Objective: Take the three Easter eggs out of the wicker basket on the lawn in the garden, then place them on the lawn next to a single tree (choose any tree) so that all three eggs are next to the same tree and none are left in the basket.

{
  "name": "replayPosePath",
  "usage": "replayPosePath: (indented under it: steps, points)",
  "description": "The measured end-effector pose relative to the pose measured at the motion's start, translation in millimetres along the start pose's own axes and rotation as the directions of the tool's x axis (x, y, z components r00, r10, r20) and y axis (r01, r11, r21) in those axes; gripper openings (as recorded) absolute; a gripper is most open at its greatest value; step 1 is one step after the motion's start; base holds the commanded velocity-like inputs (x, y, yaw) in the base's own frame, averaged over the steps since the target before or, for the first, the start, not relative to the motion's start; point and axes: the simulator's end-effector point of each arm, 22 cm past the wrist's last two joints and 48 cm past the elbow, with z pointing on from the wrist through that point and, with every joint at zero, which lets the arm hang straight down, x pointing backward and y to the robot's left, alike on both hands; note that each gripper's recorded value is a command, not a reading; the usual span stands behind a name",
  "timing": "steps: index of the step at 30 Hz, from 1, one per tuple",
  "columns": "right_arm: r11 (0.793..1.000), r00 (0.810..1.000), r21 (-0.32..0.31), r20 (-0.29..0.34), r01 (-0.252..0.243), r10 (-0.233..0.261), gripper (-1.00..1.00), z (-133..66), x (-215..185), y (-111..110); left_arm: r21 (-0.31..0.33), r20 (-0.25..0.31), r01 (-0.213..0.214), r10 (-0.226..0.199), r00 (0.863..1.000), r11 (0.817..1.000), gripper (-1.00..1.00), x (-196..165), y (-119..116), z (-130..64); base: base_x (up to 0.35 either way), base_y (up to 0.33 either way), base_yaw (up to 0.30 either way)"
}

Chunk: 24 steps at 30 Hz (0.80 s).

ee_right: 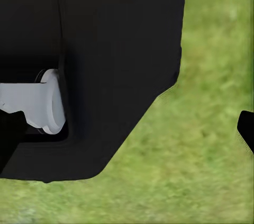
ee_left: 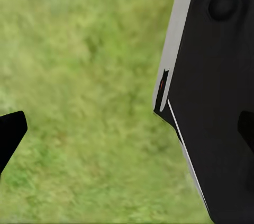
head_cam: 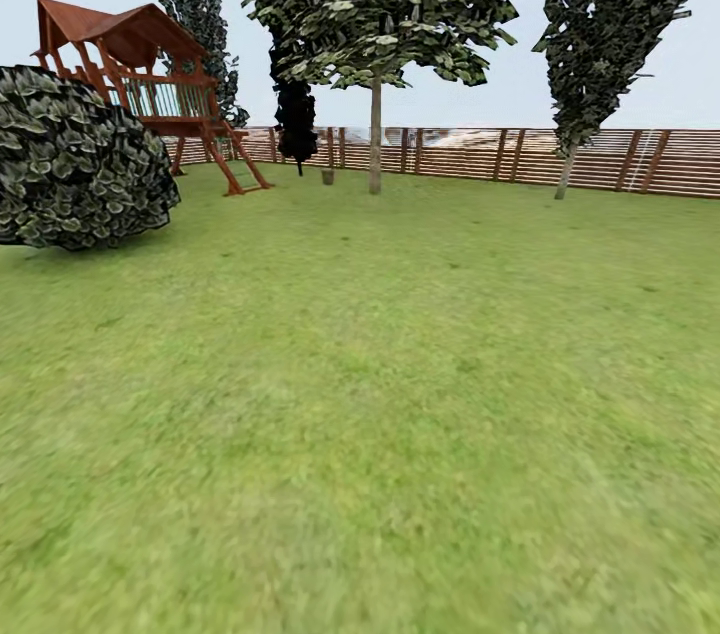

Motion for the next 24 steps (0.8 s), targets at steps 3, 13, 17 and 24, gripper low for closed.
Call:
replayPosePath:
  steps: [3,13,17,24]
  points:
    - [1.0,1.0,0.0,0.0,0.0,0.0,1.0,0.0,0.0,0.1,0.0,0.0,0.0,0.0,1.0,1.0,1.0,0.1,0.0,0.0,0.337,0.0,0.0]
    - [1.0,1.0,0.0,0.0,0.0,0.0,1.0,0.0,0.0,-0.1,0.0,-0.001,0.0,0.0,1.0,1.0,1.0,0.5,0.1,0.0,0.337,0.0,0.0]
    - [1.0,1.0,0.0,0.0,0.0,0.0,1.0,0.0,0.0,-0.1,0.0,-0.001,0.0,0.0,1.0,1.0,1.0,0.7,0.1,0.0,0.337,0.0,0.0]
    - [1.0,1.0,0.0,0.0,0.0,0.0,1.0,0.0,0.0,0.1,0.0,-0.002,0.0,0.0,1.0,1.0,1.0,0.7,0.1,0.0,0.337,0.0,0.0]
